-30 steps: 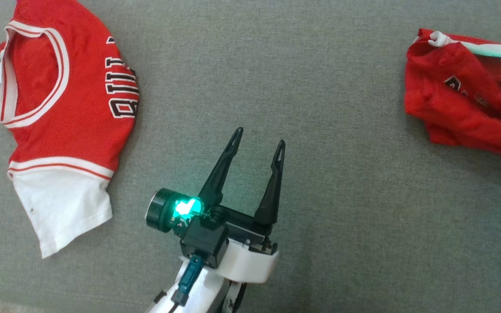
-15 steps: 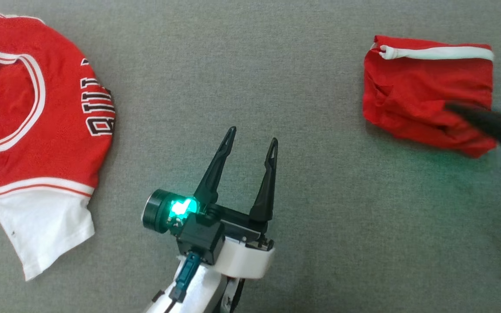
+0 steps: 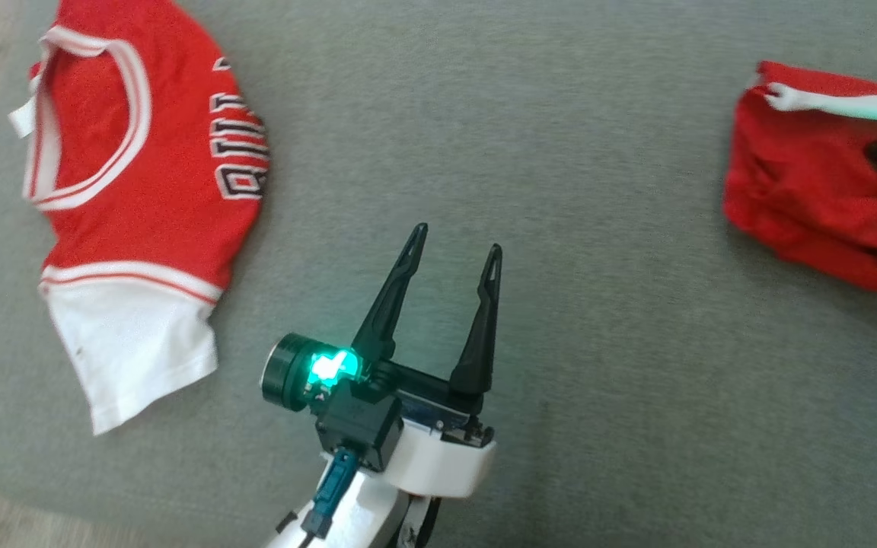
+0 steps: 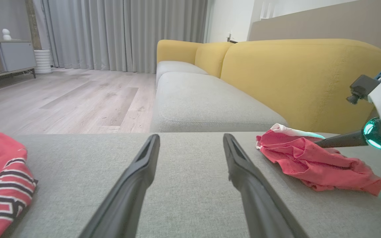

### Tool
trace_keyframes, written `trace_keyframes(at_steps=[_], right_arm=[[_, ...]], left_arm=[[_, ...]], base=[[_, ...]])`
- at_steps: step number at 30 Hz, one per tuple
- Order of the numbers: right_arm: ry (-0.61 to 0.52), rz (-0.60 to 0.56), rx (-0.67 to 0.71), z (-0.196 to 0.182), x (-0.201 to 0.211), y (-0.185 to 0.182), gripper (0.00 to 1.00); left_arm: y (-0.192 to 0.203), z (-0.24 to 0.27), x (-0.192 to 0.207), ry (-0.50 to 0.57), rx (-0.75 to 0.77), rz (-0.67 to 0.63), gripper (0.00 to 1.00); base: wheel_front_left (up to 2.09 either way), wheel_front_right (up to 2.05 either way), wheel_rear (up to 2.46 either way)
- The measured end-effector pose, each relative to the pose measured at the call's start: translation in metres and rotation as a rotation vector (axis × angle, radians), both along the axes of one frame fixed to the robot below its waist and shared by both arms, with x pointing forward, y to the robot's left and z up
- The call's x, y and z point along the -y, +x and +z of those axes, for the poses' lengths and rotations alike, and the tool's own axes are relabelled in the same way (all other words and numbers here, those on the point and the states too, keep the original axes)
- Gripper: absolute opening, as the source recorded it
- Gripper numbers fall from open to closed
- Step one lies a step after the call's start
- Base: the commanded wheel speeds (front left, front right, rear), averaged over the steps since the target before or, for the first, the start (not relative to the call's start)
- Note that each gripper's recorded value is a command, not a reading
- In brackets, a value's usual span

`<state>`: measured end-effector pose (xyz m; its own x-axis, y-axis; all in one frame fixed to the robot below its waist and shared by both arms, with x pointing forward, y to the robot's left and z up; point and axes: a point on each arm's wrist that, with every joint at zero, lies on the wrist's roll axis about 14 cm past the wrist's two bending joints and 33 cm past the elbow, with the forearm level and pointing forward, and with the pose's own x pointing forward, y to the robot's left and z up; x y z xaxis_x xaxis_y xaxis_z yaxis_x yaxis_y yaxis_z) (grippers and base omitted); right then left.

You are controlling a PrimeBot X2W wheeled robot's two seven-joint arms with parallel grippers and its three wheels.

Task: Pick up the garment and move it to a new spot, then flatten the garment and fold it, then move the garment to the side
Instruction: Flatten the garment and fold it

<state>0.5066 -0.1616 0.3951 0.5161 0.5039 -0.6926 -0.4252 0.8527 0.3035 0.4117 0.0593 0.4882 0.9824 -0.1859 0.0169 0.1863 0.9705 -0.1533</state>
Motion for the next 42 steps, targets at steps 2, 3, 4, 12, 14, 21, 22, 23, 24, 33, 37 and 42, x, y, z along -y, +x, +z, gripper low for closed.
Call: trace_keyframes(at_steps=[2,3,4,12,14,21,22,23,24,33,37,42], right_arm=[[-0.01,0.008,-0.026,-0.01,-0.005,0.004,0.0],[-0.014,0.011,-0.032,-0.014,-0.007,0.007,0.0],[-0.016,0.008,-0.031,-0.016,-0.008,0.012,0.0],[0.039,-0.06,0.325,0.022,-0.022,0.083,0.0],[0.072,-0.057,0.358,0.029,-0.031,0.081,0.0],[0.116,0.038,0.377,0.037,-0.051,0.034,0.0],[0.119,0.053,0.373,0.036,-0.053,0.025,0.0],[0.118,0.07,0.365,0.034,-0.055,0.014,0.0],[0.117,0.087,0.356,0.031,-0.057,0.004,0.0],[0.13,0.169,0.231,-0.007,-0.08,-0.077,0.0],[0.15,0.179,0.212,-0.016,-0.094,-0.098,0.0],[0.213,0.123,0.287,-0.002,-0.1,-0.108,0.0]], left_arm=[[-0.001,-0.002,-0.005,-0.001,-0.012,0.018,1.0],[-0.001,-0.004,-0.008,0.002,-0.016,0.027,1.0],[-0.001,-0.005,-0.011,0.006,-0.02,0.039,1.0],[0.003,-0.009,-0.017,0.011,-0.03,0.061,1.0],[0.004,-0.006,-0.014,0.009,-0.021,0.058,1.0],[0.002,0.006,-0.004,0.008,0.017,0.021,1.0],[0.001,0.008,-0.002,0.006,0.022,0.017,1.0],[0.0,0.01,-0.001,0.005,0.027,0.013,1.0],[-0.001,0.012,0.0,0.004,0.032,0.01,1.0],[-0.014,0.014,0.002,-0.007,0.031,-0.002,1.0],[-0.016,0.02,0.0,-0.008,0.048,0.001,1.0],[-0.025,0.024,-0.011,-0.013,0.055,0.035,1.0]], base=[[0.0,0.0,0.0],[0.0,0.0,0.0],[0.0,0.0,0.0],[0.0,0.0,0.0],[0.0,0.0,0.0],[0.0,0.0,0.0],[0.0,0.0,0.0],[0.0,0.0,0.0],[0.0,0.0,0.0],[0.0,0.0,0.0],[0.0,0.0,0.0],[0.0,0.0,0.0]])
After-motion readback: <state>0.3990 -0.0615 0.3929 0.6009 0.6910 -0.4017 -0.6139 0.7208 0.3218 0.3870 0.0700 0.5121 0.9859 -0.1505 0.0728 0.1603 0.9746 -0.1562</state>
